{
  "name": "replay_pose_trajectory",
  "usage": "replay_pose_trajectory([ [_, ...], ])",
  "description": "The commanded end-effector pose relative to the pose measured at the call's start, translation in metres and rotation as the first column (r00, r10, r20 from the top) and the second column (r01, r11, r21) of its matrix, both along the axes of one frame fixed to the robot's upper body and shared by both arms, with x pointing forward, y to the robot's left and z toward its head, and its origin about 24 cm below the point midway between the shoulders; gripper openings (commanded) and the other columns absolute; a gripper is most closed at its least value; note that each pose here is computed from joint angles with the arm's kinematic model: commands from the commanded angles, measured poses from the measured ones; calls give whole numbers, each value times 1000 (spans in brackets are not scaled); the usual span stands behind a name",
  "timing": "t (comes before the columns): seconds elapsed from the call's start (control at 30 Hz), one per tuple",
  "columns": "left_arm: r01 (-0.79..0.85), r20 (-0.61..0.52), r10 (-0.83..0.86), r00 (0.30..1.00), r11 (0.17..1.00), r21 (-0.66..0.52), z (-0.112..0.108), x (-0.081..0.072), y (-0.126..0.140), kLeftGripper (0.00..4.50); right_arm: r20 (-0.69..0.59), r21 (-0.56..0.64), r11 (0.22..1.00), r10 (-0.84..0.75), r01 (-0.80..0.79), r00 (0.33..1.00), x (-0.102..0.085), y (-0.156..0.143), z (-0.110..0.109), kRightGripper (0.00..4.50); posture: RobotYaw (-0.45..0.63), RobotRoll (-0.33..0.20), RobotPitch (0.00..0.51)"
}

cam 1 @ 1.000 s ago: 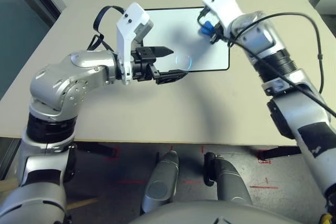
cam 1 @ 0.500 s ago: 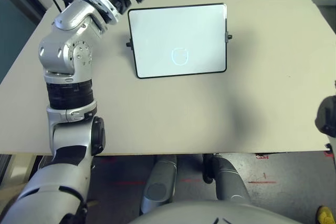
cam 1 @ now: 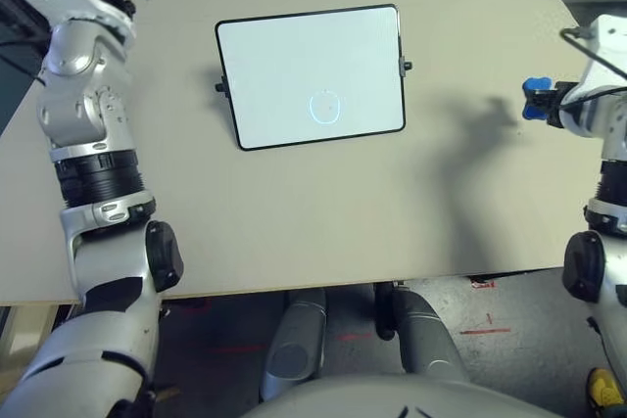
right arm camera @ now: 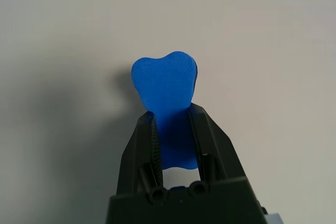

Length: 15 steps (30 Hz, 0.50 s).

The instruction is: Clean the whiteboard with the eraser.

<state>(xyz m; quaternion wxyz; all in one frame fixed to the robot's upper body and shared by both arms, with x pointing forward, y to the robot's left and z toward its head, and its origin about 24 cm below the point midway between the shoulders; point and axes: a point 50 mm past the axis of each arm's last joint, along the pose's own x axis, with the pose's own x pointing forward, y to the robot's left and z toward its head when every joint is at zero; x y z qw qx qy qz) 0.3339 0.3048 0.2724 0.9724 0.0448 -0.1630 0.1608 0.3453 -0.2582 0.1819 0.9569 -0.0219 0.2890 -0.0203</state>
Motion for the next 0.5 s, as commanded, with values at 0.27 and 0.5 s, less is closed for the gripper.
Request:
replay_pose_trajectory([
  [0.27, -19, -164, 9, 986, 998, -58, -43, -9, 12, 4500, -83, 17, 992, 123, -122, 989, 14, 26, -26, 761, 209, 0, 174],
  [0.5, 17, -208, -37, 977, 995, -94, -54, -5, 2, 4500, -72, 38, 988, 151, -149, 986, 14, 27, -27, 2094, 201, 0, 173],
])
